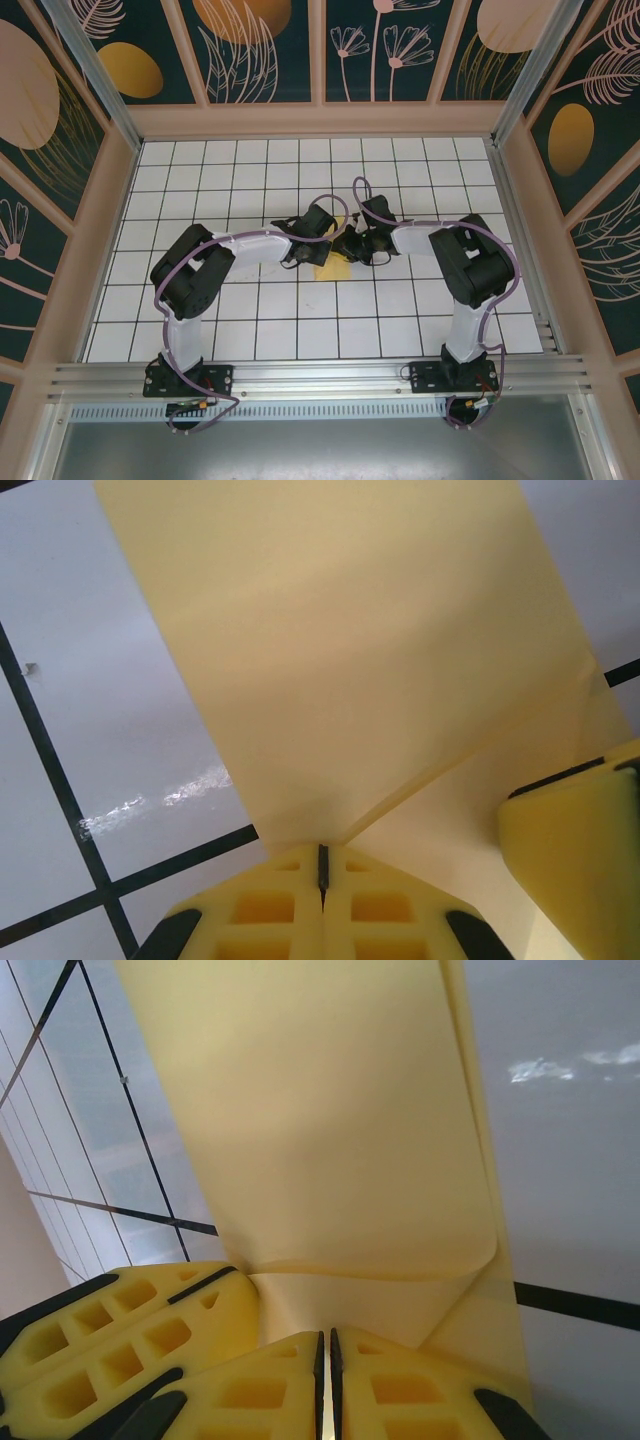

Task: Fold a paper plane with a square sheet of paper (fold left side to right side)
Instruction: Fold the triangle a second time at the center of the table.

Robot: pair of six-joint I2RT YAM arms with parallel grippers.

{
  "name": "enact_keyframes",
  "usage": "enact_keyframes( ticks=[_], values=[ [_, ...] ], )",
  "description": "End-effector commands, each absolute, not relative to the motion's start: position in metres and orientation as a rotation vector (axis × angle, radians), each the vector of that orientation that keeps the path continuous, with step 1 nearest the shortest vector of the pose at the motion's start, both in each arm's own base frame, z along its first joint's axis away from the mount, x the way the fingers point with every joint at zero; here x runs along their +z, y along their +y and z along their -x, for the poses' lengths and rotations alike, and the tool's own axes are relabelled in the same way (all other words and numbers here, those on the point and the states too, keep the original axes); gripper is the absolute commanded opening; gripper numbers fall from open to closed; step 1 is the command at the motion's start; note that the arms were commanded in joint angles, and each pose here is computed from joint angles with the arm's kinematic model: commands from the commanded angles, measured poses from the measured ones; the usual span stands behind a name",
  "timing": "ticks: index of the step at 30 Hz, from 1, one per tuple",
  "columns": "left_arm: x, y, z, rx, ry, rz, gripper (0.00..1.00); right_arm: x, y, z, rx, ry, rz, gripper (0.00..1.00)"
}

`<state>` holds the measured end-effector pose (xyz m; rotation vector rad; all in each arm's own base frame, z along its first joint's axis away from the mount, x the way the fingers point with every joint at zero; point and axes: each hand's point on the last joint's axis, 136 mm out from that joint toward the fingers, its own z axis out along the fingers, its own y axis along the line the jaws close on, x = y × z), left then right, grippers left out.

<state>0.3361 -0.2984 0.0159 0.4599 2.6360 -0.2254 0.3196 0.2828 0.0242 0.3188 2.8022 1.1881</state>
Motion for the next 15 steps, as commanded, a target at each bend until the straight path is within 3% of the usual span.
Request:
enact_keyframes(
  ticks=[1,15],
  values=[
    [0.009,-0.298,-0.344,-0.199,2.635,-0.423,0.0,0.015,0.279,-0.316,1.136,2.839,-0.315,0.15],
    [0.006,-0.297,-0.345,-0.191,2.638,-0.415,0.0,0.003,0.272,-0.309,1.081,2.885,-0.339,0.15]
  ],
)
